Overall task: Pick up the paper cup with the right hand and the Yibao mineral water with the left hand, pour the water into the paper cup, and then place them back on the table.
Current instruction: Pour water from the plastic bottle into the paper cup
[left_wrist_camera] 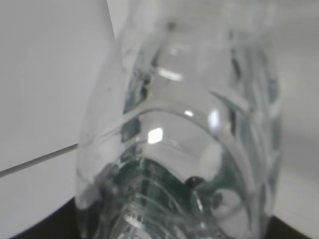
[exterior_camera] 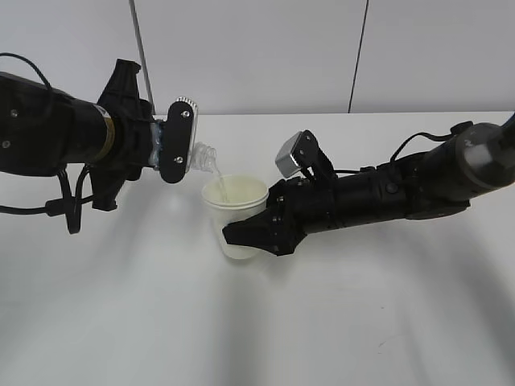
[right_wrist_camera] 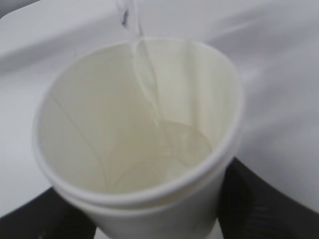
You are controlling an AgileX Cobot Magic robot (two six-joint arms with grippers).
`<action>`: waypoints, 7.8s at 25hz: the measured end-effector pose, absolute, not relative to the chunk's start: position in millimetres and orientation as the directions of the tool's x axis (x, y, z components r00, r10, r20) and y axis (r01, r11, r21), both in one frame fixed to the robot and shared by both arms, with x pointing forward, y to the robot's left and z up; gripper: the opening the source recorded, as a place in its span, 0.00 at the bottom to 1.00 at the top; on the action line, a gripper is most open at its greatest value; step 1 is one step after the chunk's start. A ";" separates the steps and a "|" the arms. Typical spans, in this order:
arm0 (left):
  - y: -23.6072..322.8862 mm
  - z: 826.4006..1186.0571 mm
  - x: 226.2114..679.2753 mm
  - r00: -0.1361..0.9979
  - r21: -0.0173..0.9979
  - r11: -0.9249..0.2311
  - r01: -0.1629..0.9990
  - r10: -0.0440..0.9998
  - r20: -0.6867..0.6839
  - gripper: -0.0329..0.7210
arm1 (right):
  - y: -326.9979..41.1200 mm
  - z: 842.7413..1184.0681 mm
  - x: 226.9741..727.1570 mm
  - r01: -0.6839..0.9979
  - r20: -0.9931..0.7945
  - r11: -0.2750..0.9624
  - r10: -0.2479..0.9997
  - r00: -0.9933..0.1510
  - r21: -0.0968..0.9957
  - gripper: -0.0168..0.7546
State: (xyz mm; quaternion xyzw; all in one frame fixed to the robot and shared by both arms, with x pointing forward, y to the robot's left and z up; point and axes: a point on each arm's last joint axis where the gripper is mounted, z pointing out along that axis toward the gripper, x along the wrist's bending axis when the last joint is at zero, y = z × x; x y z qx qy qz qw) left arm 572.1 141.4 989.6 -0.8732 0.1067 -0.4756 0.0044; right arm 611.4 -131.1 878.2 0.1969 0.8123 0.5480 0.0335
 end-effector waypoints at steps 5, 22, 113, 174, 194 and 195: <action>141.4 989.6 572.1 0.525 -0.109 -0.977 -0.182 -0.190 0.830 0.49 | -131.1 878.2 611.4 0.283 0.161 0.322 0.357 -0.920 0.903 0.67; 141.2 990.3 572.6 0.511 -0.132 -0.972 -0.196 -0.216 0.832 0.49 | -131.2 878.0 611.3 0.283 0.160 0.325 0.356 -0.921 0.903 0.67; 176.3 984.0 587.9 0.395 0.766 -0.406 0.498 0.893 0.216 0.56 | -135.1 883.1 626.0 0.358 0.220 0.186 0.514 -0.829 0.915 0.67; 218.4 931.4 634.8 0.570 0.956 -0.176 0.233 0.822 0.013 0.55 | -238.6 886.7 668.4 0.303 0.100 0.091 0.824 -0.558 0.949 0.67; 218.1 931.8 634.8 0.574 0.957 -0.182 0.224 0.819 0.021 0.55 | -254.8 883.0 676.6 0.360 0.112 0.029 0.925 -0.363 0.933 0.67; 218.0 931.9 634.8 0.574 0.958 -0.181 0.223 0.818 0.021 0.55 | -254.9 882.9 676.6 0.359 0.109 0.031 0.926 -0.363 0.933 0.67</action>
